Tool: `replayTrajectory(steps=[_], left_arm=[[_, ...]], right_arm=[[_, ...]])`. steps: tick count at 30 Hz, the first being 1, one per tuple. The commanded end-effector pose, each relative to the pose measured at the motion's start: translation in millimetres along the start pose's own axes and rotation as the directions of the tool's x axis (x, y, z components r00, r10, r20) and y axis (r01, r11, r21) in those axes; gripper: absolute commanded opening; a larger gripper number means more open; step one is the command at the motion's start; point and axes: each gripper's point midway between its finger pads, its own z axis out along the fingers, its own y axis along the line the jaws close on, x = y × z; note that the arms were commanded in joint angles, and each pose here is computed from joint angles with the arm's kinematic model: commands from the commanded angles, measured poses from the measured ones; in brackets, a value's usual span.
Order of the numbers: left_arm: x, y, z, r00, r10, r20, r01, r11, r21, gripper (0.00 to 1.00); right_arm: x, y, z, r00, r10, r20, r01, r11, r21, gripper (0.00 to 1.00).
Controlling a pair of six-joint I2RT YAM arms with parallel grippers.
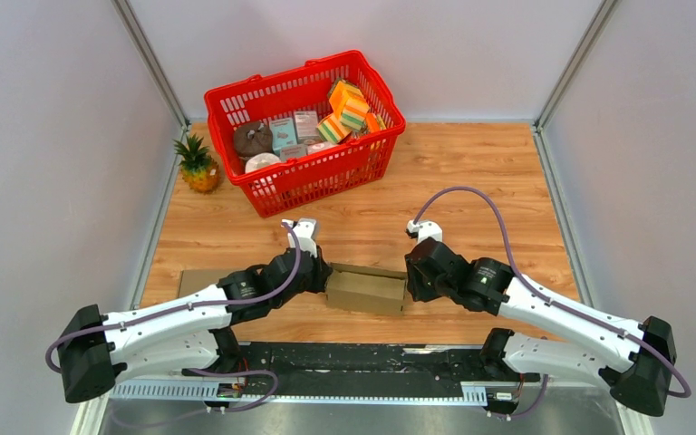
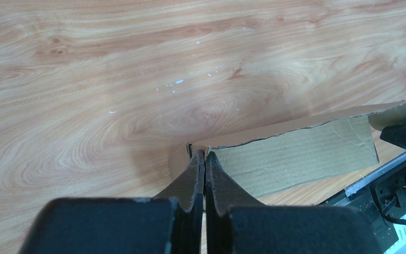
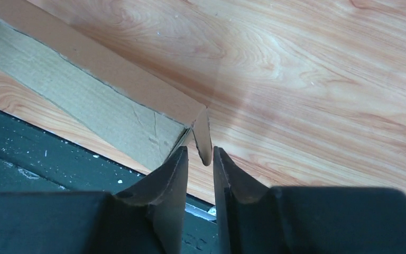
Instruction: Fold the paper box
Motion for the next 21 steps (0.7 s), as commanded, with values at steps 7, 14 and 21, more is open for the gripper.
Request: replayTrajectory(steps=[7, 14, 21], left_arm=[[10.7, 0.5, -0.9, 0.998, 0.057, 0.013, -0.056, 0.997, -0.049, 0.00], [21.2, 3.0, -4.7, 0.994, 0.090, 0.057, -0.085, 0.993, -0.077, 0.00], [39.0, 7.0, -2.6, 0.993, 0.116, 0.036, -0.112, 0.989, -0.096, 0.00]], right_arm=[[0.1, 10.5, 0.3, 0.999, 0.047, -0.015, -0.048, 0.998, -0.043, 0.01], [-0.4, 22.2, -7.8, 0.975, 0.215, -0.061, -0.218, 0.975, -0.049, 0.00], [-3.8, 31.8, -15.1, 0.926, 0.350, -0.139, -0.362, 0.929, -0.080, 0.00]])
